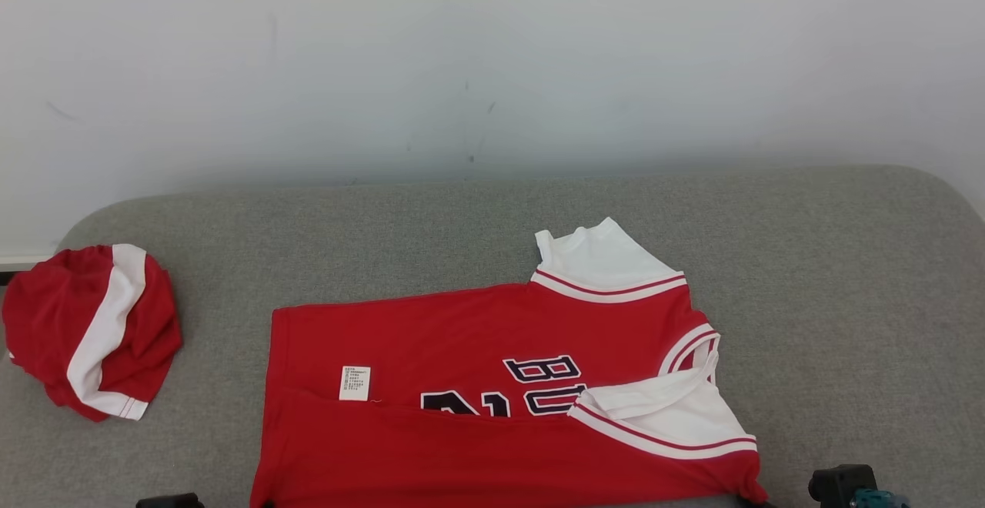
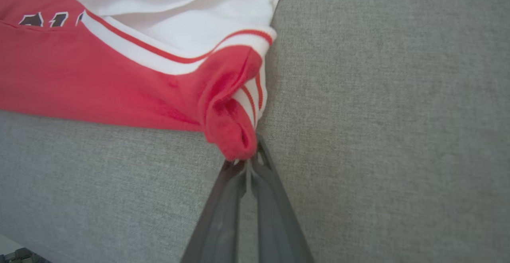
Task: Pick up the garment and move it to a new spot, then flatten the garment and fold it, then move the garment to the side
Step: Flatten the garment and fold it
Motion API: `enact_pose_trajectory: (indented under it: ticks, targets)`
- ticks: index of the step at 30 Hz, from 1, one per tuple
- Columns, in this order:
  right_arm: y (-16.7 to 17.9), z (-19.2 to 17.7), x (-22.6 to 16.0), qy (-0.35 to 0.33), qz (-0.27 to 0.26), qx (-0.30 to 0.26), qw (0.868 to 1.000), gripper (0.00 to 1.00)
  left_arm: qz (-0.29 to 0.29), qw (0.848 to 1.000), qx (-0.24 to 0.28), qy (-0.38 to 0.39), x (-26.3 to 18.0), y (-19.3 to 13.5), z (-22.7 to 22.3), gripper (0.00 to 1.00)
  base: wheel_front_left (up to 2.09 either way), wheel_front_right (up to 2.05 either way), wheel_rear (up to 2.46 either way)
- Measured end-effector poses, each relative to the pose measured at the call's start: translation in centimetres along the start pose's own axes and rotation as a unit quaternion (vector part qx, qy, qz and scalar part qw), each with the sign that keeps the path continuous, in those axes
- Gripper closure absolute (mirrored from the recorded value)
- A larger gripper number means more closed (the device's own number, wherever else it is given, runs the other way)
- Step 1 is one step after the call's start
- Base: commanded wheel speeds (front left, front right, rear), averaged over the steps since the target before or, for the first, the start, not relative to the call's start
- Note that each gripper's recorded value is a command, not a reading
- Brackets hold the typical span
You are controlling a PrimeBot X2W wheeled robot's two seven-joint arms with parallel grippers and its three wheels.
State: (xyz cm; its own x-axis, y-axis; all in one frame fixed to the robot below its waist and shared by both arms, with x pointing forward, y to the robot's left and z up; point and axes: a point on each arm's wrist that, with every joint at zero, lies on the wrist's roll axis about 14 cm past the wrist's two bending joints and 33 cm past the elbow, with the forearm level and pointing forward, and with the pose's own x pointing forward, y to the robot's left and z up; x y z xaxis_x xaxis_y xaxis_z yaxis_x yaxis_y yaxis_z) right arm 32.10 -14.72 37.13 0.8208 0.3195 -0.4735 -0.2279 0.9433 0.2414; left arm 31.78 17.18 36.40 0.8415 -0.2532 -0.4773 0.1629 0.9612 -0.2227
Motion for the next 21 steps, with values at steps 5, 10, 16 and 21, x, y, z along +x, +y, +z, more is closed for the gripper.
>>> enact_pose_trajectory:
  ticks: [5, 10, 16, 21]
  targets:
    - [0.5, -0.1, -0.2, 0.004, 0.007, 0.007, 1.000, 1.00, 0.000, 1.000, -0.002, 0.000, -0.1, 0.0, -0.1, 1.00, 0.00, 0.00, 0.00]
    - [1.0, -0.2, -0.3, 0.010, 0.015, 0.013, 1.000, 0.00, 0.002, 1.000, -0.006, 0.000, -0.2, 0.1, -0.2, 0.28, 0.00, 0.00, 0.00]
    - [0.7, 1.4, -0.7, -0.013, 0.016, 0.058, 0.998, 0.00, 0.013, 1.000, -0.011, -0.004, -0.6, 0.9, -0.1, 0.00, 0.00, 0.00, 0.00]
    - [1.0, 2.5, -1.5, -0.029, 0.029, 0.080, 0.996, 0.00, 0.006, 1.000, -0.019, -0.021, -0.6, 0.4, 0.7, 0.00, 0.00, 0.00, 0.00]
